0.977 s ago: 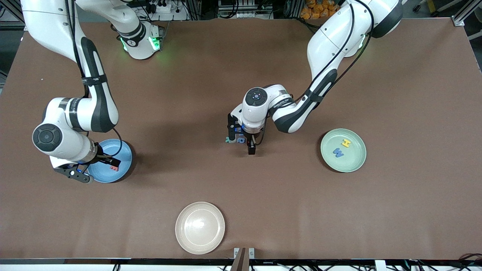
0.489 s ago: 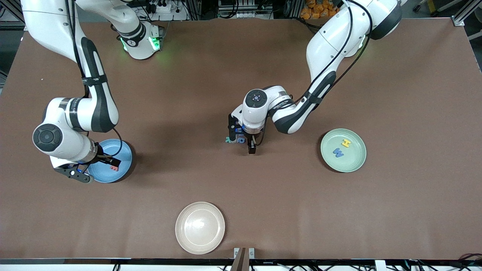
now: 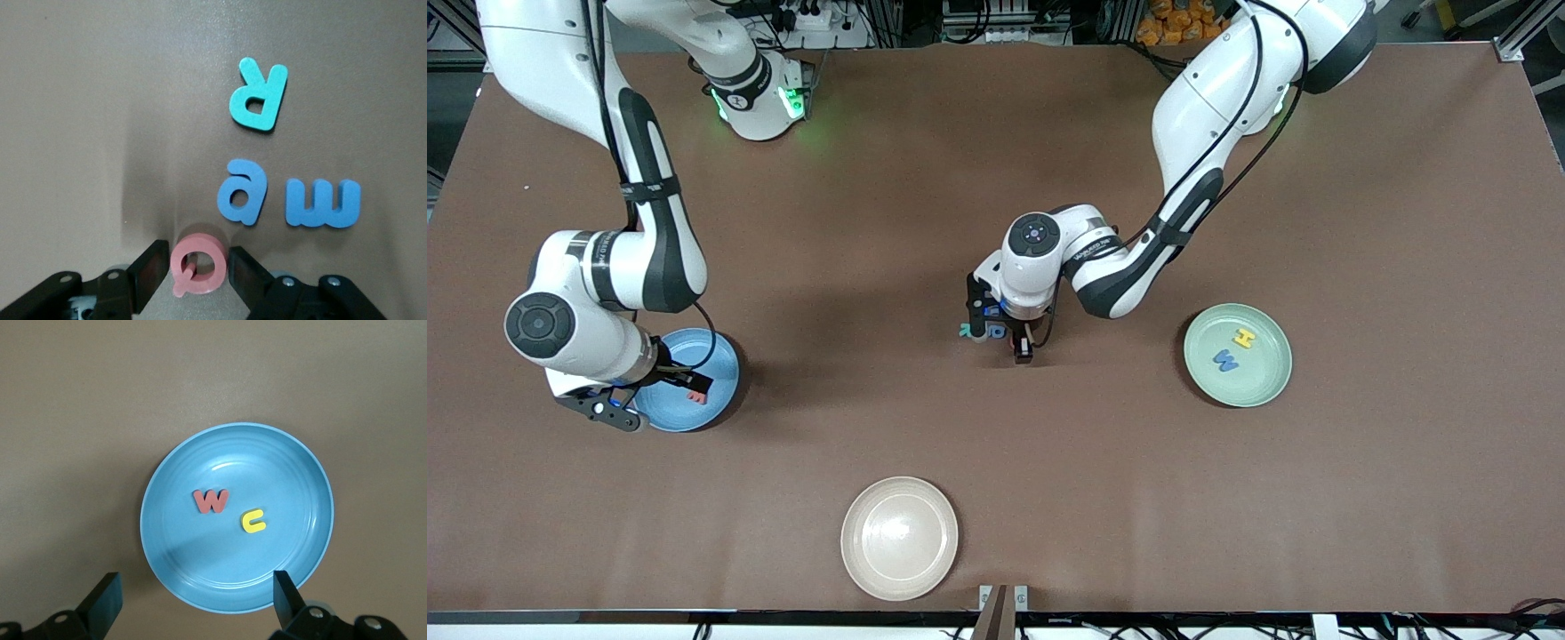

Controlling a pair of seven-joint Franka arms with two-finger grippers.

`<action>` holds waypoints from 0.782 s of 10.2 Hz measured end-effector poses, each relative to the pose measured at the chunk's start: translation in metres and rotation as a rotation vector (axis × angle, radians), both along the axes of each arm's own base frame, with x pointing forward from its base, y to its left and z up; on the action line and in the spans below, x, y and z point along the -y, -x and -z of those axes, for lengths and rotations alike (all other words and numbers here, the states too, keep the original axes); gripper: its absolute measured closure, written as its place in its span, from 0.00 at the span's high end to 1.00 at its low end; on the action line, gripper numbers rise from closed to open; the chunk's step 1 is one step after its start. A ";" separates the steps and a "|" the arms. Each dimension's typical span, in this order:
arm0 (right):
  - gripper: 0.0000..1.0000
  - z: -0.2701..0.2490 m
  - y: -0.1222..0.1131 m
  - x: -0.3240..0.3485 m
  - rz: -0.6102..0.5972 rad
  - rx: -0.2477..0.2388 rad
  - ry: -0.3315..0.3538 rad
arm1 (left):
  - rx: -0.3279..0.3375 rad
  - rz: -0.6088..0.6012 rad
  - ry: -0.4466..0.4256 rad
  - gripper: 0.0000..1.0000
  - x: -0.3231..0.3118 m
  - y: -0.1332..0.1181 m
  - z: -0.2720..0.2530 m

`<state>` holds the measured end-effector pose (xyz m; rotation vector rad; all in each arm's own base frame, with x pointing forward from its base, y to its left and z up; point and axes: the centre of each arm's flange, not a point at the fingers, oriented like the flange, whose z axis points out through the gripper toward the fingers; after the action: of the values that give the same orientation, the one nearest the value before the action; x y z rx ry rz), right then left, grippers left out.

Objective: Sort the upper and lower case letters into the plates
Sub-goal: 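Drop the w onto the blue plate while the left gripper grasps pink q, then carry the pink q with the left gripper over the green plate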

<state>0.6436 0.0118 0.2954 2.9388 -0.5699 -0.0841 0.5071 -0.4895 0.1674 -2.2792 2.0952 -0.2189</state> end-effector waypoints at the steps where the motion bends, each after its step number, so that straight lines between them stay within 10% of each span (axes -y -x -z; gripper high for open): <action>1: 1.00 0.000 0.000 0.000 0.000 0.000 0.000 | 0.001 -0.001 0.000 0.41 0.000 0.000 -0.001; 8: 1.00 0.001 0.001 -0.013 -0.019 -0.002 -0.006 | -0.014 -0.035 -0.055 0.39 -0.013 -0.012 -0.010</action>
<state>0.6430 0.0252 0.2940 2.9487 -0.5416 -0.0872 0.5187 -0.4761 0.1769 -2.2903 2.0399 -0.1426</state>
